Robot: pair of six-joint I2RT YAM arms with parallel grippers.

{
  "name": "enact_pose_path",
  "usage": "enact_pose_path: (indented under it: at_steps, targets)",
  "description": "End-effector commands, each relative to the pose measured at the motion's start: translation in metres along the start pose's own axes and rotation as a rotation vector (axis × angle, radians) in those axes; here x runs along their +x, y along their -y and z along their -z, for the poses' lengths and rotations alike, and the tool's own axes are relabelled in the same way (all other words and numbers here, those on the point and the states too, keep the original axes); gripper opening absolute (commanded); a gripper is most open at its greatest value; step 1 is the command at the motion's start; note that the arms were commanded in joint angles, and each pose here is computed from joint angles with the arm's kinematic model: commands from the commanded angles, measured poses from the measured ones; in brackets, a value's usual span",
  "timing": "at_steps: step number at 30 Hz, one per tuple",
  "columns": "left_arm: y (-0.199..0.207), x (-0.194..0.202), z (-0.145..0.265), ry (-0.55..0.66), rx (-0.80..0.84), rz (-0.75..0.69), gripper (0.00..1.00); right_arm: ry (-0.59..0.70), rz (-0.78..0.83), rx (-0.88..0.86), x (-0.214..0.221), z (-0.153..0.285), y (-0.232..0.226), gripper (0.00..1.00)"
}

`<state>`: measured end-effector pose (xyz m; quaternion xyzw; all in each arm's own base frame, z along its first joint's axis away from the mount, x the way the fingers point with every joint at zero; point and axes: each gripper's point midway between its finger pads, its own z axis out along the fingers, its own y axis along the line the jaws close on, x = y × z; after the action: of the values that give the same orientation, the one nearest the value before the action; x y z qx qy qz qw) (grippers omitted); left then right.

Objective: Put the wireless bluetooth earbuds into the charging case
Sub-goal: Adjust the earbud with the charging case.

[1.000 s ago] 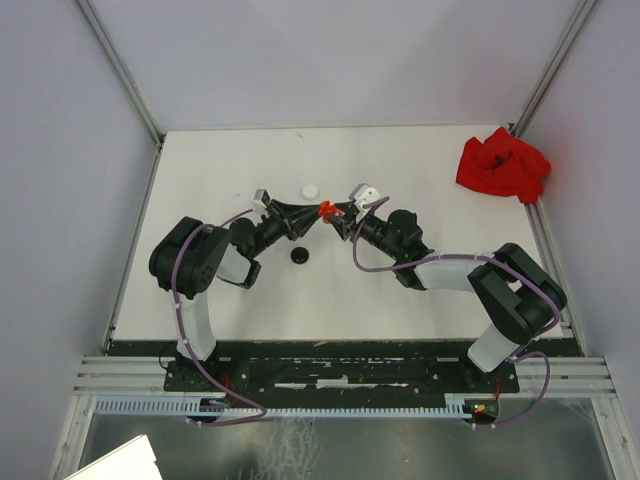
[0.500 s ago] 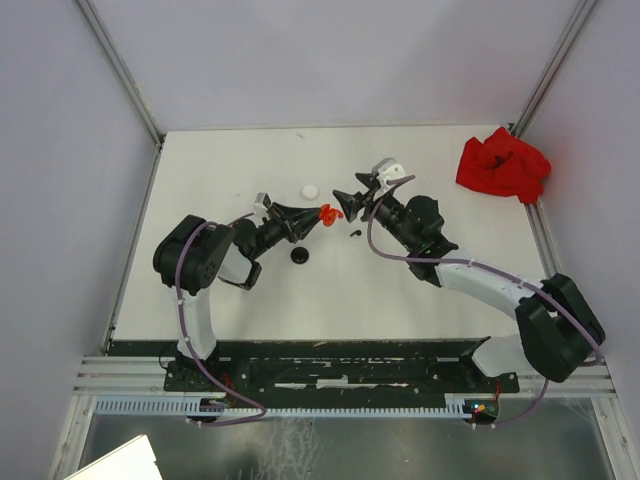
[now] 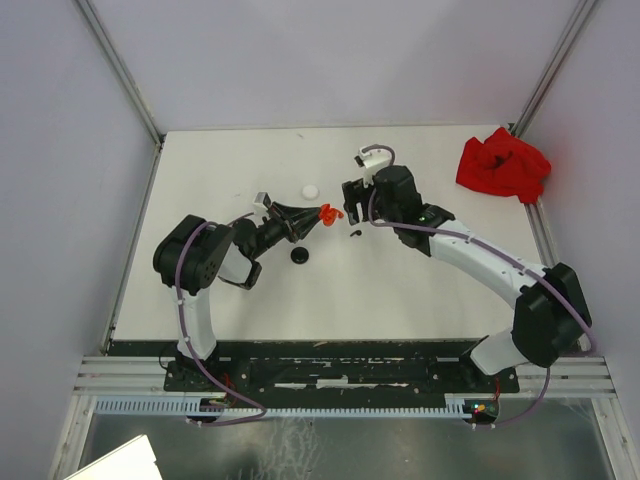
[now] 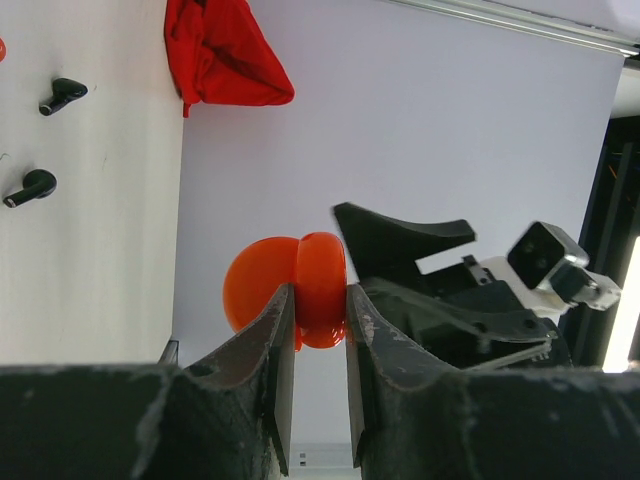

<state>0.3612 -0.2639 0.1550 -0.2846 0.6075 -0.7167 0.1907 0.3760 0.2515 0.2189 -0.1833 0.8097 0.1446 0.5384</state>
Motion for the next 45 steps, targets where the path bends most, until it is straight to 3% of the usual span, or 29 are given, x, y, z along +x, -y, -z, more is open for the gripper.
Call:
enact_pose_path:
  at_steps: [1,45]
  targets:
    - [0.049,0.011,0.001,-0.043,0.194,-0.072,0.03,-0.135,-0.014,0.034,0.028,-0.006,0.001,0.83]
    - [0.035,0.011,-0.005,-0.046,0.165,-0.069,0.03,-0.177,0.01,-0.017,0.024,-0.042,-0.031,0.84]
